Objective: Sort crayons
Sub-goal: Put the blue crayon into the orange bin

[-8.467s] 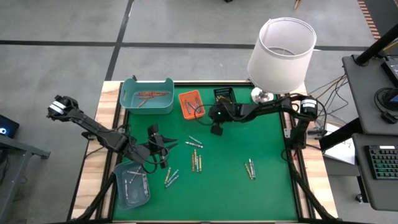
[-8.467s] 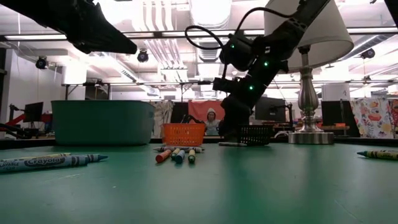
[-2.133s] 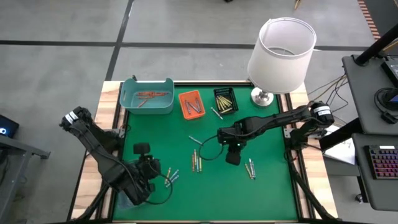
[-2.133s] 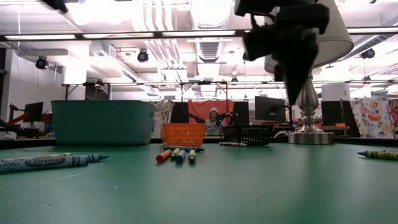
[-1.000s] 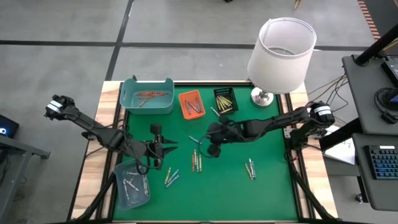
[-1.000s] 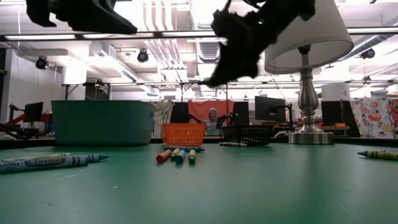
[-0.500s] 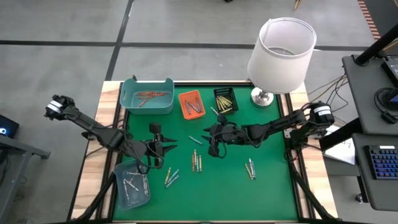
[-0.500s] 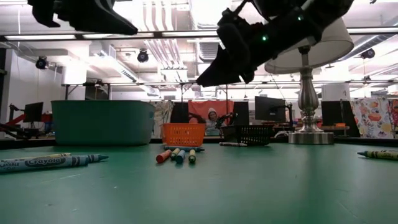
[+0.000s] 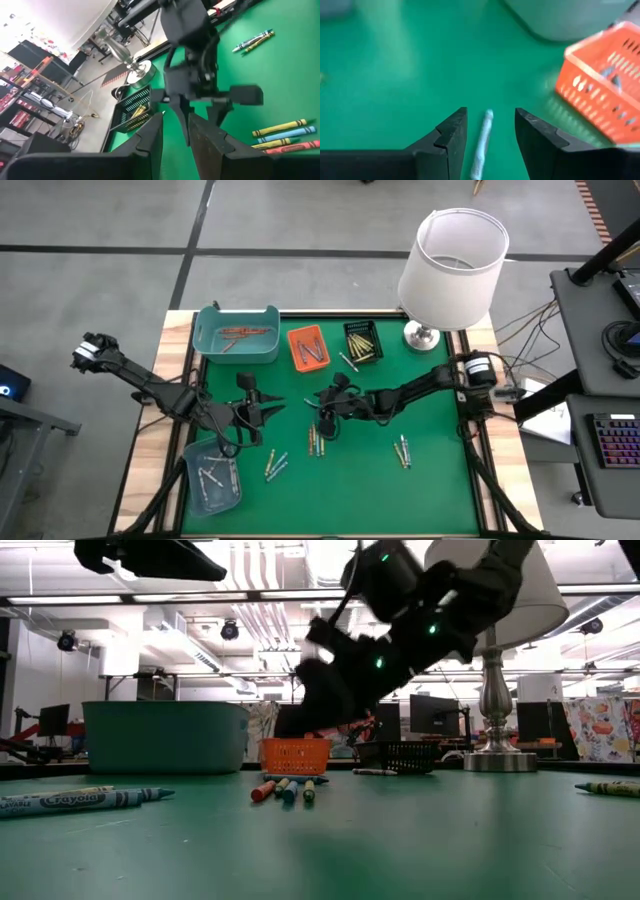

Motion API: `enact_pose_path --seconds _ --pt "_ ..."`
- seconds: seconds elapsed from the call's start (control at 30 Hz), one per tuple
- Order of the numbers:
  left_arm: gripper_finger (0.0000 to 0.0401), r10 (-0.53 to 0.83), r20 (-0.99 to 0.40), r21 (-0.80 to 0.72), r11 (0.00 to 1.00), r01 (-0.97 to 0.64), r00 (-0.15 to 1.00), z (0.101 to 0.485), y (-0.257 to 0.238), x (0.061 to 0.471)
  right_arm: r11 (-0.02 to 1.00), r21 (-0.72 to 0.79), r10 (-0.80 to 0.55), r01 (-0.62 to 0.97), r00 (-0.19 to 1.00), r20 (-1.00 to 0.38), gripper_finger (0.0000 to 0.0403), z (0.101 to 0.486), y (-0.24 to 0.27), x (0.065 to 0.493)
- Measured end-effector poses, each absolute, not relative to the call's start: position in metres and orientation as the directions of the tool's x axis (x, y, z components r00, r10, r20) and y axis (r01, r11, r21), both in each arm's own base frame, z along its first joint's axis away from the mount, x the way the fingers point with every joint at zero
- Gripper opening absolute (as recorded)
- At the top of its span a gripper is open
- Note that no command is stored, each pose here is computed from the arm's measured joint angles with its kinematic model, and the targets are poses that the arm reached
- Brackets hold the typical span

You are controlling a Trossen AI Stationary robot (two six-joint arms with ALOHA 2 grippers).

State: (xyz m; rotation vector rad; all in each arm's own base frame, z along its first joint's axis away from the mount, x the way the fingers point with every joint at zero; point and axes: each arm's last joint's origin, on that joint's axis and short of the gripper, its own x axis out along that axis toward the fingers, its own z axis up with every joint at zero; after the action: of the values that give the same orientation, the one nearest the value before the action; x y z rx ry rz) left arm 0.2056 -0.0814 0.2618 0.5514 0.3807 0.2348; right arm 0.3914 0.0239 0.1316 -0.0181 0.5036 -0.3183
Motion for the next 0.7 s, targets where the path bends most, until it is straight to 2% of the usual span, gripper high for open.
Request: enact_pose_path --seconds 0.43,0.53,0.7 --pt "0.0075 0.325 -0.299 0.556 0.823 -0.113 0.897 0.257 -0.08 0.206 0.937 -0.148 -0.331 0.316 0.67 -0.665 0.0124 0.104 0.02 0.421" --pt "0.0075 0.327 -0.303 0.559 0.821 -0.111 0.895 0.256 -0.079 0.207 0.939 -0.137 -0.319 0.314 0.656 -0.684 0.0099 0.105 0.018 0.422" --pt "0.0075 0.333 -0.304 0.561 0.82 -0.115 0.893 0.256 -0.078 0.207 0.954 -0.076 -0.256 0.289 0.662 -0.704 0.0031 0.106 0.011 0.423"
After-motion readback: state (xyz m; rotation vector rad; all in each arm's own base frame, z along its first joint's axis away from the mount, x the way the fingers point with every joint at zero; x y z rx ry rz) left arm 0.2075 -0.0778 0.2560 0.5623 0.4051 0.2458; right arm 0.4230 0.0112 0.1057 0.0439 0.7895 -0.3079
